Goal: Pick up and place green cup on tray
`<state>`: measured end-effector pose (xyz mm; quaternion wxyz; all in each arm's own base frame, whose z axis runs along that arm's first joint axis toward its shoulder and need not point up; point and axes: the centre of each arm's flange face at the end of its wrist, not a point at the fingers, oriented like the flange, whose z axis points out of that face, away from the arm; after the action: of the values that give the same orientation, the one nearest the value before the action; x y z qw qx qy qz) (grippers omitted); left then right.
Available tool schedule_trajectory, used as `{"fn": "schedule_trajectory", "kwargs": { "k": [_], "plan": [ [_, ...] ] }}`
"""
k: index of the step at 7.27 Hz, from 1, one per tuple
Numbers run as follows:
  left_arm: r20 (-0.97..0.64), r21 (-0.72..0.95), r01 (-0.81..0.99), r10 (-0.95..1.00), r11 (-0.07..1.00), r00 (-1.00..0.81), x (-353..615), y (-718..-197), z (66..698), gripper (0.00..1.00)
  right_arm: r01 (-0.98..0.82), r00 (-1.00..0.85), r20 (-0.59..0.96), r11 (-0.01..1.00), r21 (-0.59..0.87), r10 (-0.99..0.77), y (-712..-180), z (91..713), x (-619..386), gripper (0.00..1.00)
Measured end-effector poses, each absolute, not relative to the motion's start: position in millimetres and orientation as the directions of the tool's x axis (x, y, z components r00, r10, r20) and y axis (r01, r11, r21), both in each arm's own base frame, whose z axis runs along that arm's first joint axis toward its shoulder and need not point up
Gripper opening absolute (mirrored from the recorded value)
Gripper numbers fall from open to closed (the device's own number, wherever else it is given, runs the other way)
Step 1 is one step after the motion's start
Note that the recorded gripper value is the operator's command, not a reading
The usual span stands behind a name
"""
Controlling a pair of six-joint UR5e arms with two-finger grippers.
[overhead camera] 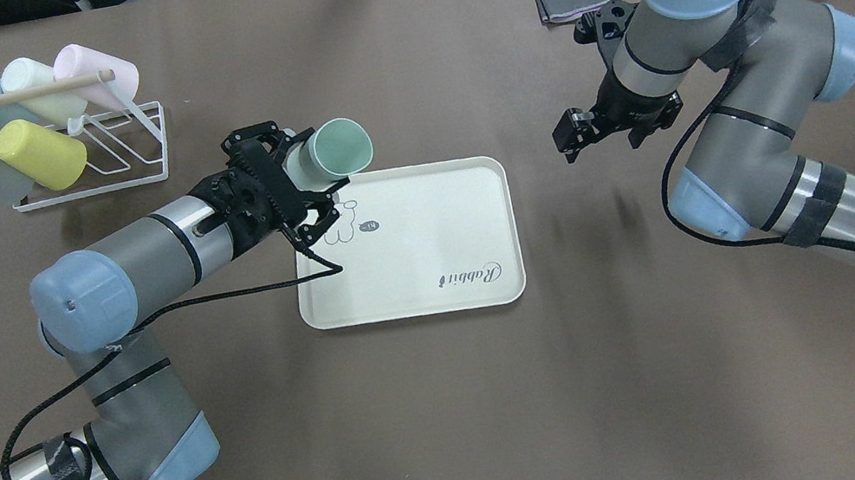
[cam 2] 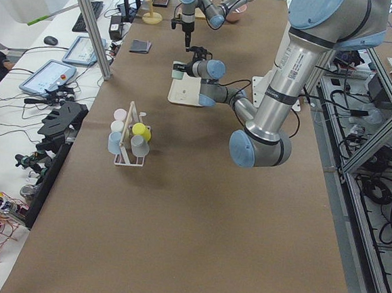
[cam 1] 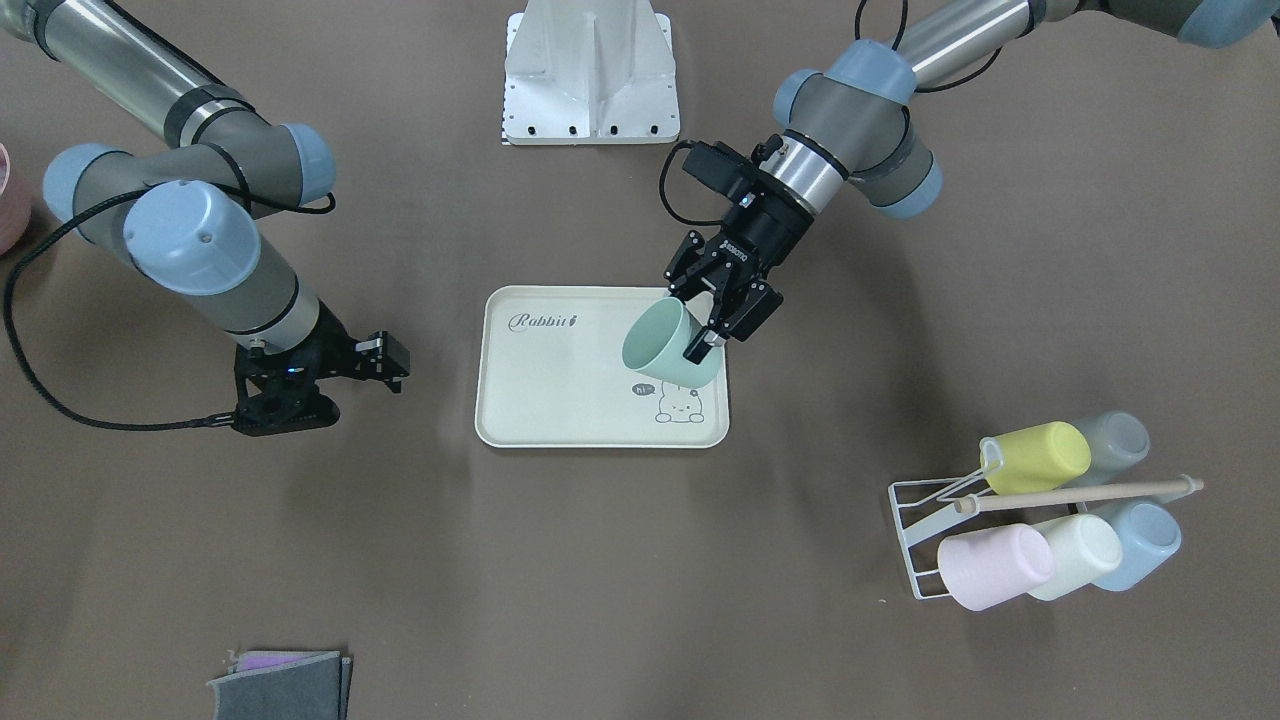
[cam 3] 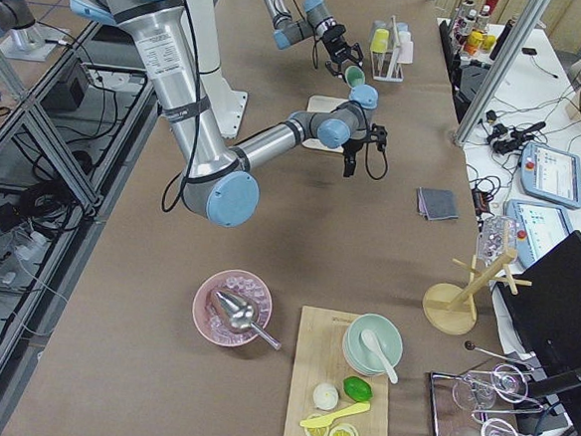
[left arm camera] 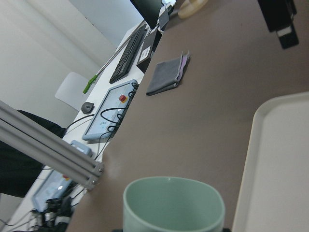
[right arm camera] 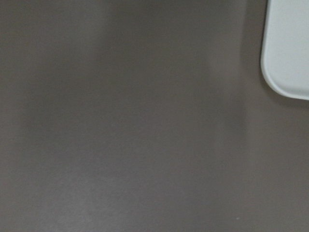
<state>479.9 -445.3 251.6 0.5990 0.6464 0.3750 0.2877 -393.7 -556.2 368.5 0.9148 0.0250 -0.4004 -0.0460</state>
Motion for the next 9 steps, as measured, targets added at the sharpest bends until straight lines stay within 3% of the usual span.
{"fn": "schedule_trajectory", "kwargs": {
  "k": [4, 8, 9],
  "plan": [
    [-0.388, 0.866, 0.436, 0.879, 0.244, 0.279, 532.5, -446.7, 264.8, 0.0, 0.16, 0.765, 0.618, 0.983, 0.093, -0.183, -597.2, 445.1, -276.3, 1.0],
    [-0.465, 0.849, 0.407, 0.844, 0.338, 0.269, 554.4, -455.2, 302.1, 0.02, 0.164, 0.759, 0.636, 0.986, 0.02, -0.139, -587.3, 544.1, -113.8, 1.0],
    [-0.466, 0.85, 0.4, 0.843, 0.342, 0.27, 557.5, -455.2, 305.3, 0.13, 0.179, 0.758, 0.635, 0.984, 0.018, -0.15, -567.5, 580.6, -72.4, 1.0]
  ]
}}
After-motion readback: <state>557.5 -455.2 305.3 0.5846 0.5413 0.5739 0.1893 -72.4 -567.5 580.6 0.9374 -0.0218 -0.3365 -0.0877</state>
